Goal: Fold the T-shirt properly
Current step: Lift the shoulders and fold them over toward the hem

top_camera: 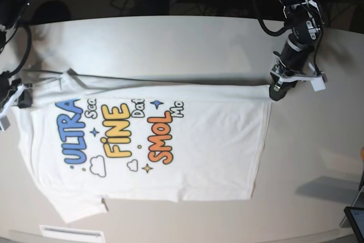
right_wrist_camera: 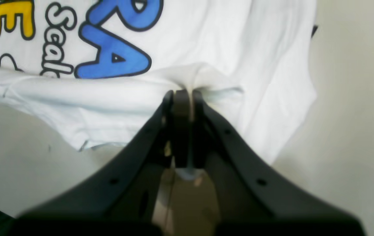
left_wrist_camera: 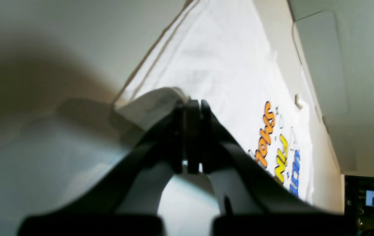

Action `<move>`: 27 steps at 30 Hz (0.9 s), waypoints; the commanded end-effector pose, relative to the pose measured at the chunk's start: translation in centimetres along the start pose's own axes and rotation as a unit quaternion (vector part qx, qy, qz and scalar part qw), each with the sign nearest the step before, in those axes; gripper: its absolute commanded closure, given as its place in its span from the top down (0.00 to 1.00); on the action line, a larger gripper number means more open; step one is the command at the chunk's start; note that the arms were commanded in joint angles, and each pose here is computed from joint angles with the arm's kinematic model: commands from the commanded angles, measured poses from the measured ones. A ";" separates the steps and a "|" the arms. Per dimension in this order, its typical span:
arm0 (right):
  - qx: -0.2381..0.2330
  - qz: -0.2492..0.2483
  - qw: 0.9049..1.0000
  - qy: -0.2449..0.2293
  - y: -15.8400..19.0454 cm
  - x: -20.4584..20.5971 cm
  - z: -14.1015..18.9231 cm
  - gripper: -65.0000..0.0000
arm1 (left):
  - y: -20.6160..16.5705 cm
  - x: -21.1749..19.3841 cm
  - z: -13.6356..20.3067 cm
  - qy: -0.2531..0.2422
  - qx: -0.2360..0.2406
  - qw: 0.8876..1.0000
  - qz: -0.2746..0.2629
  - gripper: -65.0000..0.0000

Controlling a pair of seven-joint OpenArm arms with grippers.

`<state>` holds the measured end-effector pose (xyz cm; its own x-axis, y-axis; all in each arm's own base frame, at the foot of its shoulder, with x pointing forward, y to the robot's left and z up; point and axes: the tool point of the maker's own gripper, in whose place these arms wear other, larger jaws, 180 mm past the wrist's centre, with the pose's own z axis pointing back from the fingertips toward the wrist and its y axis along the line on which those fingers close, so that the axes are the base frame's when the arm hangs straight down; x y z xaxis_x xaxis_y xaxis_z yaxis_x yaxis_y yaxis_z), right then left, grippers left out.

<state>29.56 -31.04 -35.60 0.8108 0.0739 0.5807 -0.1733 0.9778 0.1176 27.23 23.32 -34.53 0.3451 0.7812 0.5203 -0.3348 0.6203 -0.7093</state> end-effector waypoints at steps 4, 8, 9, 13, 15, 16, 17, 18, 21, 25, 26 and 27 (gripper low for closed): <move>-0.005 0.017 1.000 -0.023 -0.9 2.4 0.5 0.00 | -0.3 0.9 -0.7 -0.013 -0.010 1.000 0.005 0.00; -0.001 0.008 1.000 -0.024 -1.2 2.8 0.2 0.00 | 0.5 0.7 -1.9 -0.006 -0.003 1.000 0.024 0.00; 0.001 0.005 1.000 -0.022 -1.3 2.6 0.0 0.00 | 0.7 0.6 -2.1 -0.005 -0.001 1.000 0.027 0.00; 0.003 0.001 1.000 -0.025 -1.3 3.1 -0.1 0.01 | -0.3 1.6 -3.1 -0.014 -0.015 0.999 0.032 0.00; 0.003 0.001 1.000 -0.026 -1.3 3.2 -0.1 0.01 | -0.9 2.1 -3.7 -0.018 -0.022 0.999 0.034 0.00; 0.003 0.002 1.000 -0.030 -1.4 3.6 0.0 0.01 | -1.0 2.2 -4.0 -0.019 -0.023 0.999 0.038 0.00; 0.003 0.001 1.000 -0.031 -1.4 3.6 -0.1 0.01 | -1.2 2.4 -4.4 -0.020 -0.025 0.999 0.040 0.00; 0.005 -0.002 1.000 -0.029 -1.4 3.5 -0.2 0.01 | -1.2 2.5 -4.7 -0.020 -0.026 0.999 0.043 0.00; 0.011 -0.012 0.999 -0.027 -1.6 3.6 -0.6 0.01 | -1.4 2.5 -5.5 -0.017 -0.029 0.998 0.050 0.00; 0.014 -0.019 0.999 -0.030 -1.6 3.7 -0.9 0.01 | -1.4 2.6 -5.7 -0.017 -0.028 0.998 0.054 0.00; 0.014 -0.020 0.999 -0.036 -1.7 3.9 -0.9 0.01 | -1.4 2.8 -5.7 -0.019 -0.028 0.998 0.055 0.00; 0.015 -0.021 0.999 -0.039 -1.7 3.9 -0.9 0.02 | -1.4 2.9 -5.7 -0.020 -0.029 0.998 0.054 0.00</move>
<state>32.34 -31.25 -36.25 0.8107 0.0102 0.5854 -0.1512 0.9696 0.1925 32.90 23.63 -36.30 0.3040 0.8513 0.4276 -0.3521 0.5174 -0.7800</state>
